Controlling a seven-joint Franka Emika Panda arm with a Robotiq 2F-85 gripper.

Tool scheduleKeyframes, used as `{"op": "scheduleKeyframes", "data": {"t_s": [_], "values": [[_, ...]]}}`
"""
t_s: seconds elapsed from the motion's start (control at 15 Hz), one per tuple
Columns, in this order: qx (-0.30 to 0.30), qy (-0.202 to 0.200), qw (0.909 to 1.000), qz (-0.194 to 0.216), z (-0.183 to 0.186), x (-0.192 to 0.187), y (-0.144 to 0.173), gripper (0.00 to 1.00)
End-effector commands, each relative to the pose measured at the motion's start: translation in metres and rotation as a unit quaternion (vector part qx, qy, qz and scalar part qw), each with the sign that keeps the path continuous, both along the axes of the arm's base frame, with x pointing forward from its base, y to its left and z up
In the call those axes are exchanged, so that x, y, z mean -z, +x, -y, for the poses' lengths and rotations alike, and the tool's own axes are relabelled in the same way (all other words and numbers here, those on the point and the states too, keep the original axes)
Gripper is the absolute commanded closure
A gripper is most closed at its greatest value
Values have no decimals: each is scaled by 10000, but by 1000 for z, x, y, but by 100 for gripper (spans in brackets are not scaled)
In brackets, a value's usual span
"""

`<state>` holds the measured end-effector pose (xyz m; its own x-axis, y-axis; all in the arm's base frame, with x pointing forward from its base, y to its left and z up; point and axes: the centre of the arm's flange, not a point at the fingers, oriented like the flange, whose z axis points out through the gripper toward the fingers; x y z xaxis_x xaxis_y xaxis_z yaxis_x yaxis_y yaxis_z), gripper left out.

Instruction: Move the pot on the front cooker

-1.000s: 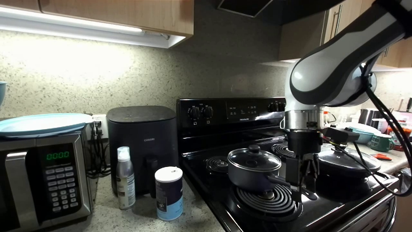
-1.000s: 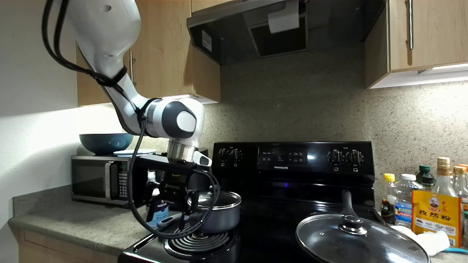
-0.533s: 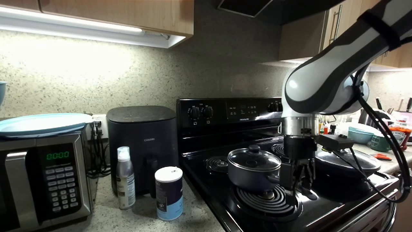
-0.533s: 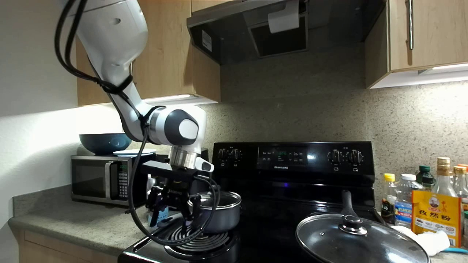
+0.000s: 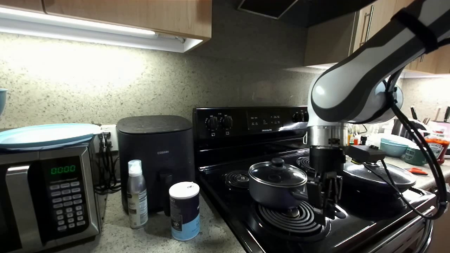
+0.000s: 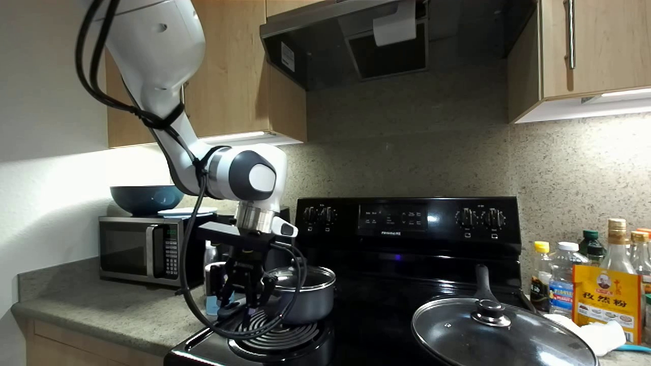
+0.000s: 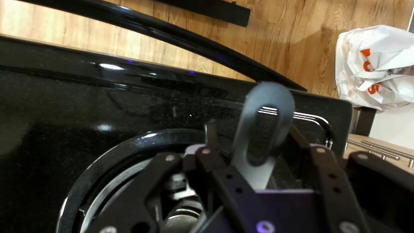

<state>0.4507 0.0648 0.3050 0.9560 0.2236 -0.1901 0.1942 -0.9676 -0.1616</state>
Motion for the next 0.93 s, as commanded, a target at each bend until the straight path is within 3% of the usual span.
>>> {"op": "scheduleKeyframes", "data": {"t_s": [0.0,0.27,0.47,0.87], "values": [[-104,80,9997,185,3,-5,-4,76],[-245,62,9996,146,5,-7,-7,98],[-658,130,9976,-166,13,-11,-19,100],[-1477,435,9840,-895,39,-19,-47,100]]}}
